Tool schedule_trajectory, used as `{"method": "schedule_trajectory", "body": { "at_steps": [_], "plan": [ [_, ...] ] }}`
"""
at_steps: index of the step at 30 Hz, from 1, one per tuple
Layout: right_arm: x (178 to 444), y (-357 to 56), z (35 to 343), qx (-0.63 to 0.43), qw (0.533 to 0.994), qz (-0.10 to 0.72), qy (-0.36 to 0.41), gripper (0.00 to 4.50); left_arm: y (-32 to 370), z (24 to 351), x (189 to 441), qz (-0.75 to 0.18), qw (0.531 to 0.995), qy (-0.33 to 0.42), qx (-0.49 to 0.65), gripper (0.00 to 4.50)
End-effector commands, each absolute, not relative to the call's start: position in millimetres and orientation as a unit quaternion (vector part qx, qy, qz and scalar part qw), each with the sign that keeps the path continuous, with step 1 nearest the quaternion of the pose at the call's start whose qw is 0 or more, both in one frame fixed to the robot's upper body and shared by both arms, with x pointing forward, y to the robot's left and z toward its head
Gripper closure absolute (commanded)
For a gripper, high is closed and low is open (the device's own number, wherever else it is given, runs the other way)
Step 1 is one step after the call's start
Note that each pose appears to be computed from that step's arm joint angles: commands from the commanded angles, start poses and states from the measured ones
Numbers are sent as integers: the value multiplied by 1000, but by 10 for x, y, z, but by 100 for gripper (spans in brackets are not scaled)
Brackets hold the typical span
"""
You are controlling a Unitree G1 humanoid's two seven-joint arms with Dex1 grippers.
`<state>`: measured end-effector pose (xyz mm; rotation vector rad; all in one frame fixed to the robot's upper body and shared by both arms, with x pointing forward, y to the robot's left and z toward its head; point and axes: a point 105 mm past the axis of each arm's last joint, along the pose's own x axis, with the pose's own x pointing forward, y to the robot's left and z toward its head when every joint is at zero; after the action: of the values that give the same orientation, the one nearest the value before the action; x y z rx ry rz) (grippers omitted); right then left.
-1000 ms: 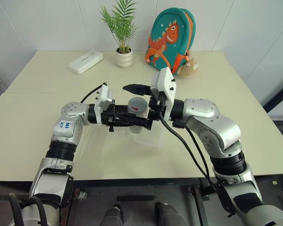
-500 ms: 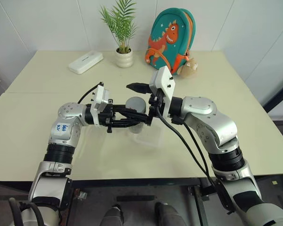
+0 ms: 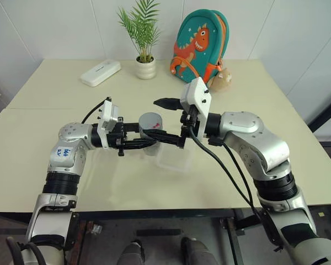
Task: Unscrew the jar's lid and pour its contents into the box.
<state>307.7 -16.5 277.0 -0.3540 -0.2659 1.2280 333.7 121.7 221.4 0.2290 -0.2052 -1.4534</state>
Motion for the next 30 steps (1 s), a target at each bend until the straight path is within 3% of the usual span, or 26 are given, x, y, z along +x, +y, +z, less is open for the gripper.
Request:
{"method": "schedule_trajectory", "body": {
  "at_steps": [1,11,19,23,30],
  "plan": [
    [3103,-437,2943,-164,822,527,-145,7,1301,2320,3275,-659,734,-117,114,262],
    [2824,-458,2982,-152,804,558,-139,7,1311,2302,3317,-656,739,-115,106,262],
    [2912,-253,3115,-99,816,546,-161,7,1163,2315,3291,-683,714,-121,97,262],
    [2934,12,3042,-91,808,561,-151,7,1084,2323,3286,-699,699,-119,95,262],
    [3055,116,2939,-100,813,558,-134,7,1044,2366,3298,-705,692,-123,94,262]
  ]
}}
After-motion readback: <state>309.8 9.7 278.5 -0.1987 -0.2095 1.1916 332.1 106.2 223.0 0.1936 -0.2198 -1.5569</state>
